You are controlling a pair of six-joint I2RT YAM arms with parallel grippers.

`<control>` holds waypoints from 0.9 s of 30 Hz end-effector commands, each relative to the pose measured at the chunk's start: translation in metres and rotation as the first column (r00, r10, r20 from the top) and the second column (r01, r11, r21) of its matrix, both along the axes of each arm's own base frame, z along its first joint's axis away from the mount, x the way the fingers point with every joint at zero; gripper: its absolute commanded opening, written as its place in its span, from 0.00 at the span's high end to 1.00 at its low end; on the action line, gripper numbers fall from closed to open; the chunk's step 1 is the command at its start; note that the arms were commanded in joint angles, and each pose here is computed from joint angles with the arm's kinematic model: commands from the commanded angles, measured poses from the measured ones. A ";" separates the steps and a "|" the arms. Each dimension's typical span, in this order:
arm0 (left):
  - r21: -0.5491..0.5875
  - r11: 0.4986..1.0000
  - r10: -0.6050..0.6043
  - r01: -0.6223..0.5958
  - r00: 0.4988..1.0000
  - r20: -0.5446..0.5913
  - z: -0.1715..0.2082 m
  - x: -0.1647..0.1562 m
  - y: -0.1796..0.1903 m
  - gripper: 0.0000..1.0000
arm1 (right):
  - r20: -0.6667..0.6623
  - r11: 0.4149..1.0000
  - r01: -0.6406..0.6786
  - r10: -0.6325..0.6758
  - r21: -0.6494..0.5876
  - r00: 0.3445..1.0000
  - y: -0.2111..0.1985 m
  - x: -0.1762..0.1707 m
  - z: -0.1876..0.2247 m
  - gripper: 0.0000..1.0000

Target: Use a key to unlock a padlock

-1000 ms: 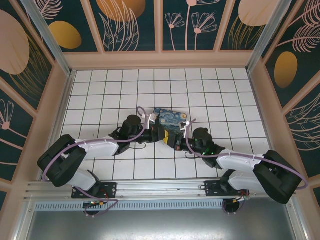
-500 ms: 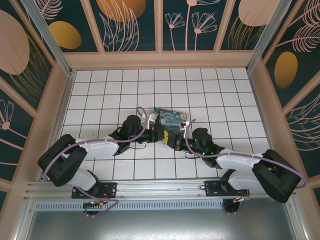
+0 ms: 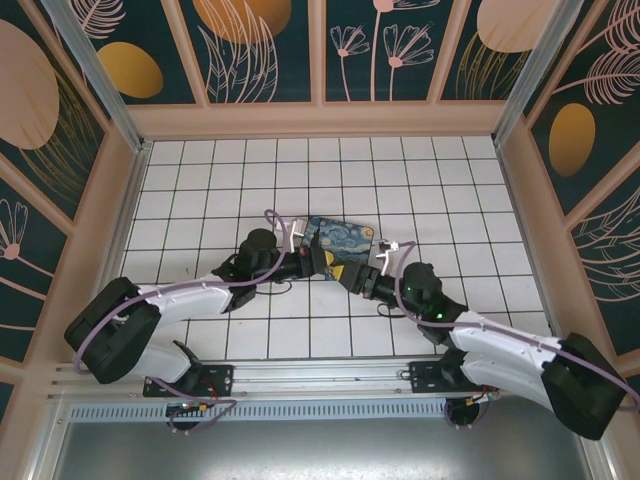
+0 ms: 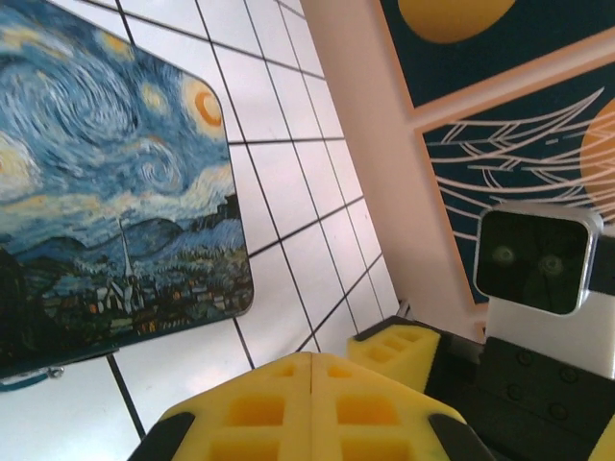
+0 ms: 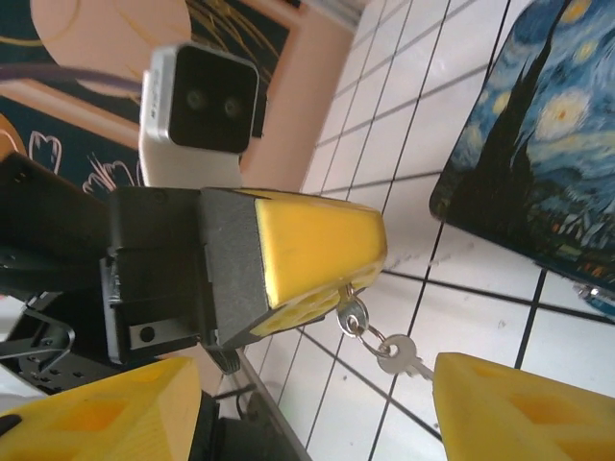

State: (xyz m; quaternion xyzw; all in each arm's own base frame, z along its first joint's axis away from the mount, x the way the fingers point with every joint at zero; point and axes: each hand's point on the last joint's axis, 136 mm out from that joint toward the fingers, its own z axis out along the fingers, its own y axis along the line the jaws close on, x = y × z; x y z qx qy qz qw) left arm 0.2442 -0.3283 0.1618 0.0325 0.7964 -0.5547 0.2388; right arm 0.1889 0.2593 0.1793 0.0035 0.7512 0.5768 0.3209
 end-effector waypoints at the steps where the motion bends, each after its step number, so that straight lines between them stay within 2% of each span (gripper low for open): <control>1: -0.033 0.997 0.076 -0.076 0.997 0.017 0.014 0.009 0.006 1.00 | -0.033 0.992 0.123 -0.122 0.015 0.992 -0.017 0.008 -0.003 0.35; 5: -0.090 0.987 0.137 -0.135 0.991 0.013 0.026 0.014 0.012 1.00 | -0.026 0.972 0.223 -0.221 0.078 0.975 -0.029 0.016 0.008 0.35; 10: -0.175 0.964 0.202 -0.200 0.979 -0.004 0.042 0.017 0.022 1.00 | 0.009 0.949 0.273 -0.278 0.156 0.961 -0.028 0.024 0.023 0.38; 18: -0.281 0.929 0.258 -0.242 0.966 0.021 0.067 0.016 0.035 1.00 | 0.056 0.942 0.242 -0.261 0.233 0.964 -0.004 0.032 0.047 0.45; 27: -0.306 0.922 0.271 -0.236 0.960 0.075 0.074 0.013 0.040 1.00 | 0.076 0.941 0.180 -0.210 0.285 0.975 0.027 0.035 0.066 0.50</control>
